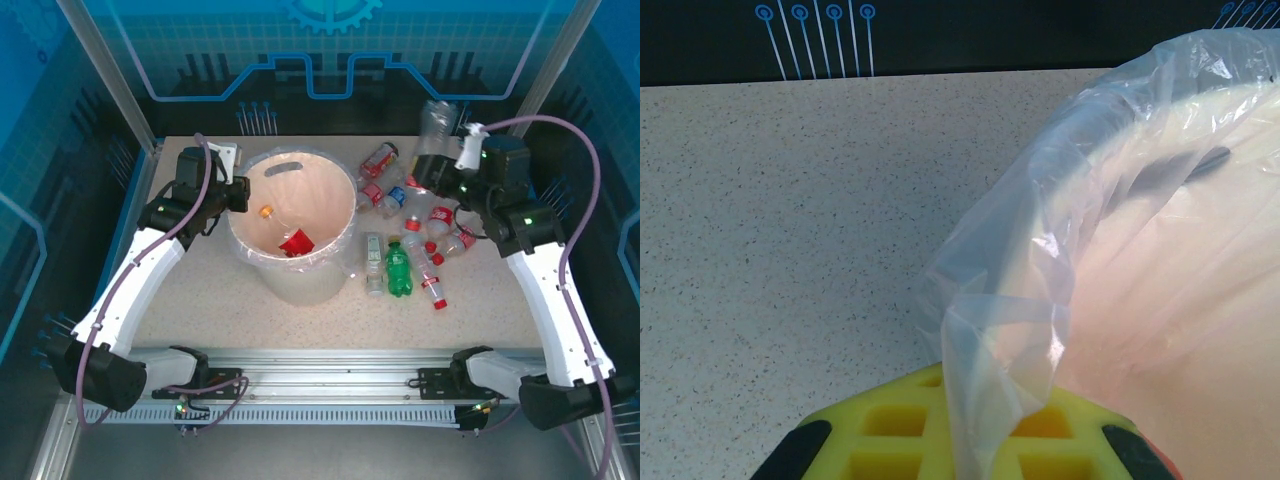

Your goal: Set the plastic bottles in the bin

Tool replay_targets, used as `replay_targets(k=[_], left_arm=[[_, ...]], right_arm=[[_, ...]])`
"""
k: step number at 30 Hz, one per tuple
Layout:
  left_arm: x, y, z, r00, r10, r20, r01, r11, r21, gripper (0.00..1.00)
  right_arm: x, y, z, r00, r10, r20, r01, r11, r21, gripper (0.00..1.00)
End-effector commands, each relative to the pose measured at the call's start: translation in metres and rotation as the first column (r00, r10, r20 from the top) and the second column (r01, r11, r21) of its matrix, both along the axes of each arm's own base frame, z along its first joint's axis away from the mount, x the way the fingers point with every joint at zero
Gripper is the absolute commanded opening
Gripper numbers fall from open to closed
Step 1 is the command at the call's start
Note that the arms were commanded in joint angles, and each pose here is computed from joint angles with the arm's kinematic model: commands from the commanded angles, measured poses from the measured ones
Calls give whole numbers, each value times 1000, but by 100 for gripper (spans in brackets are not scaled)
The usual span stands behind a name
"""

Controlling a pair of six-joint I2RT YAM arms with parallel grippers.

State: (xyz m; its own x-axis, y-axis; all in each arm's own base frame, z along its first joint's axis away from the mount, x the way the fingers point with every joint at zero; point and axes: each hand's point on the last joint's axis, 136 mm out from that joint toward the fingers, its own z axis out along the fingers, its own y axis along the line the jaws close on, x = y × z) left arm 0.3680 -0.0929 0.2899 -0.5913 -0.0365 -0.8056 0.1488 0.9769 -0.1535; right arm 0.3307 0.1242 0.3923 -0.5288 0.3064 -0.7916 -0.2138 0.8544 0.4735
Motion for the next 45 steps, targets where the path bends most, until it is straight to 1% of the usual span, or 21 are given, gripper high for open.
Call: replay_targets(k=[1, 2, 3, 6, 8, 11, 16, 21, 23, 28, 33, 35, 38, 41, 42, 45], left_arm=[[-3, -2, -19, 999, 2, -54, -3, 1000, -21, 0], [-3, -2, -19, 999, 2, -54, -3, 1000, -23, 0], [-3, -2, -19, 999, 3, -54, -4, 1000, -24, 0], [-3, -2, -18, 999, 0, -52, -1, 1000, -22, 0], [-3, -2, -18, 999, 2, -50, -3, 1000, -20, 0], [-4, -1, -17, 999, 3, -45, -4, 1000, -18, 0], [-5, 0, -13, 999, 4, -32, -4, 1000, -17, 0], [-7, 0, -7, 1000, 2, -4, -2, 1000, -23, 0], [-7, 1, -5, 1000, 5, 3, -5, 1000, -24, 0], [-7, 1, -4, 1000, 5, 8, -5, 1000, -21, 0], [-7, 1, -6, 1000, 2, 4, -2, 1000, -18, 0], [-7, 1, -7, 1000, 1, 2, -1, 1000, -17, 0], [-7, 1, -8, 1000, 2, -2, -2, 1000, -15, 0], [-6, 1, -9, 1000, 1, -4, -1, 1000, -16, 0], [-6, 1, -9, 1000, 2, -3, -2, 1000, -15, 0], [-6, 0, -10, 1000, 0, -9, 0, 1000, -14, 0]], right_arm=[[0, 56, 30, 986, 136, 95, -137, 991, 2, 47], [-1, 81, 35, 975, 197, 108, -196, 980, -16, 46], [-2, 97, 36, 965, 236, 111, -234, 972, -28, 46], [-14, 161, 35, 916, 386, 111, -376, 921, -100, 43], [-21, 191, 28, 887, 452, 92, -436, 887, -154, 40], [-26, 220, 6, 856, 516, 30, -497, 838, -223, 39], [-30, 240, -46, 819, 560, -123, -571, 778, -263, 38], [-37, 245, -87, 786, 570, -239, -618, 729, -294, 37], [-38, 245, -101, 789, 559, -255, -615, 713, -338, 35], [-38, 252, -135, 782, 558, -278, -621, 659, -425, 34], [-36, 258, -164, 769, 573, -282, -635, 635, -441, 35], [-37, 260, -174, 756, 583, -297, -650, 623, -435, 38], [-38, 261, -185, 746, 583, -322, -664, 609, -434, 48], [-39, 262, -186, 742, 589, -320, -667, 605, -434, 57], [-39, 262, -185, 740, 593, -318, -669, 601, -436, 60], [-39, 261, -181, 737, 603, -306, -670, 593, -447, 74]])
